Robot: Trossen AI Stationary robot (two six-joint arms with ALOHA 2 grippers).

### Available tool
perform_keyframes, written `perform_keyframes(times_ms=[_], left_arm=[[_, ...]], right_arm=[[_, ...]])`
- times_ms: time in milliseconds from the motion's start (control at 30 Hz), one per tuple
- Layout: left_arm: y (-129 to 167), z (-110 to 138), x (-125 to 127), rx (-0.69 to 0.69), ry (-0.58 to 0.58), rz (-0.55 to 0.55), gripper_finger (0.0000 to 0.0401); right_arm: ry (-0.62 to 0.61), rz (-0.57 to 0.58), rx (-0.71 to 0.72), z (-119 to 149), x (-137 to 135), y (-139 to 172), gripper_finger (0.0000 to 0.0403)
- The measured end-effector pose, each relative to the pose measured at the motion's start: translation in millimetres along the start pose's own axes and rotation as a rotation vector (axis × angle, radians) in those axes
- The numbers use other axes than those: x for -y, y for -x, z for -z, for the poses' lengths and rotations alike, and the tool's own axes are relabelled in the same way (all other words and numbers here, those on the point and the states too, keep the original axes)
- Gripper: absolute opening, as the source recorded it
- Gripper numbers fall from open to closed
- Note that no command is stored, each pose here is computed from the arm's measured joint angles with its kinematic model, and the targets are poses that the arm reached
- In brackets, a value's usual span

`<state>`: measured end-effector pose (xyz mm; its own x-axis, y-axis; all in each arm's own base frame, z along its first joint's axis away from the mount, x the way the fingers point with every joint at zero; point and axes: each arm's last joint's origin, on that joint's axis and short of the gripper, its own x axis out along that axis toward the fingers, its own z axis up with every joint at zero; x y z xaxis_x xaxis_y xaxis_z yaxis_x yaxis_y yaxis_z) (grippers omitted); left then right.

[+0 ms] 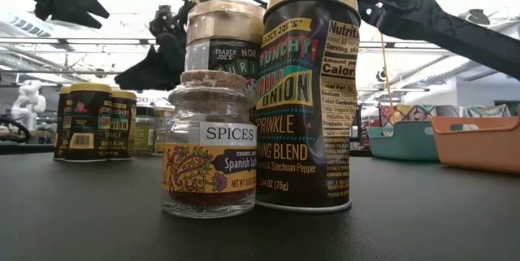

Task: Sort spices by type
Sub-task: Put the yellow seasoning bottle into the dark blue bin

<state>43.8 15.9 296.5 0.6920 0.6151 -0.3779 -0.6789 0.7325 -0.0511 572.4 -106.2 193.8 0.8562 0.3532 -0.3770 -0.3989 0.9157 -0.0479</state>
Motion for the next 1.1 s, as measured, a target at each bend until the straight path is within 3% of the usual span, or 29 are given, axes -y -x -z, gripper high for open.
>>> perform_keyframes(times_ms=[367,1100], left_arm=[[-0.1,0.0,0.1,0.0,0.0,0.0,0.0267],[0.0,-0.1,0.1,0.0,0.002,0.0,0.0267]], right_arm=[[-0.002,0.005,0.004,-1.3,0.4,0.7,0.0307],[0.019,0.018,-0.03,29.1,3.0,-17.0,0.0309]])
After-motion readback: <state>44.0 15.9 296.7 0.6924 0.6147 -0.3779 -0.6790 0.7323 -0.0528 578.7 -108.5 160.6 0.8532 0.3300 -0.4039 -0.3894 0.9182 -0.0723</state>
